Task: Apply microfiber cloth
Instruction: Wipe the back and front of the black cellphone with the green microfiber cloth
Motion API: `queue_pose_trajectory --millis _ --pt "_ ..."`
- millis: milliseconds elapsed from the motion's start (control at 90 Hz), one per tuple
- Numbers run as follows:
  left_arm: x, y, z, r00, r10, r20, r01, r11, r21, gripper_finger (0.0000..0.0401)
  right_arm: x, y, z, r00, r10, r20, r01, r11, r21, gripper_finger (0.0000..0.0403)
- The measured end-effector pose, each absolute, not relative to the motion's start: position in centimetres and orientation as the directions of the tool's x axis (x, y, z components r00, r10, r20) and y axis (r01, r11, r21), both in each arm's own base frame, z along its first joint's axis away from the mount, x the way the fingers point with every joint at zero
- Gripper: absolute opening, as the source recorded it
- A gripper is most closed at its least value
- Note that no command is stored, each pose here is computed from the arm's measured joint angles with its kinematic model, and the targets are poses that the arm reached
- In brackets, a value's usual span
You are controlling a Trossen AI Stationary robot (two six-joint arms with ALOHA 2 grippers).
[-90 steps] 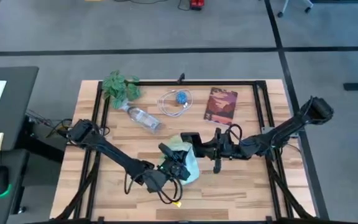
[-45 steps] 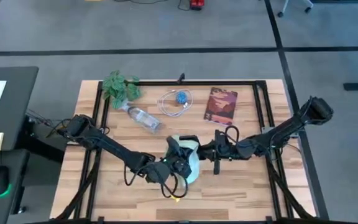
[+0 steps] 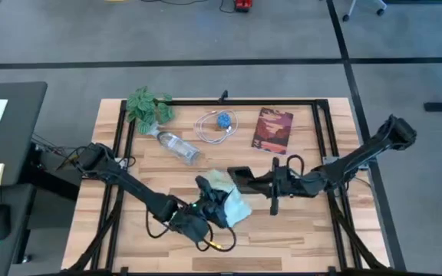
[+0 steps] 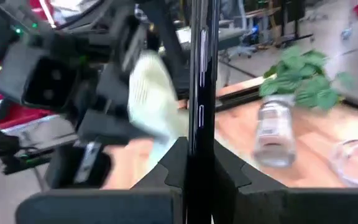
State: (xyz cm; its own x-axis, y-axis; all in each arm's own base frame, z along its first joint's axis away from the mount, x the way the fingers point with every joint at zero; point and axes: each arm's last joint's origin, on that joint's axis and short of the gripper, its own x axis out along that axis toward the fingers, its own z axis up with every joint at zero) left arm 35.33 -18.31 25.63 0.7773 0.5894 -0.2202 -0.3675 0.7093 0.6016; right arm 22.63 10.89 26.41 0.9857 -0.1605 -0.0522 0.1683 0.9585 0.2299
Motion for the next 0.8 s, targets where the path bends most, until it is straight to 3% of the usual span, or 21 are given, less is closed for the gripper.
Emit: queue_pose_trajectory --millis 167,300,444,689,800 --pt "35.2 -17.9 22.8 0.859 0.431 -0.278 -0.300 0.862 0.410 0.0000 20.3 11.4 28.0 0.982 -0.186 -0.023 0.187 0.962 0.200 0.0019" --pt "36.2 -16.2 21.3 0.968 0.209 -0.142 -0.181 0.966 0.186 0.0000 19.1 12.2 28.6 0.981 -0.194 -0.006 0.193 0.967 0.168 0.0018" --pt "38.8 -13.2 20.6 0.996 0.085 -0.021 -0.082 0.990 0.110 0.0000 18.1 12.9 28.9 0.974 -0.225 0.009 0.221 0.963 0.155 0.0018" --pt "45.3 -11.3 20.5 0.992 -0.121 0.035 0.118 0.990 0.075 0.0000 17.2 13.5 29.2 0.967 -0.253 0.024 0.248 0.959 0.136 0.0018" --pt "46.8 -11.2 19.4 0.992 -0.129 -0.005 0.129 0.990 0.055 0.0000 16.9 13.7 29.2 0.965 -0.260 0.024 0.255 0.957 0.137 0.0018"
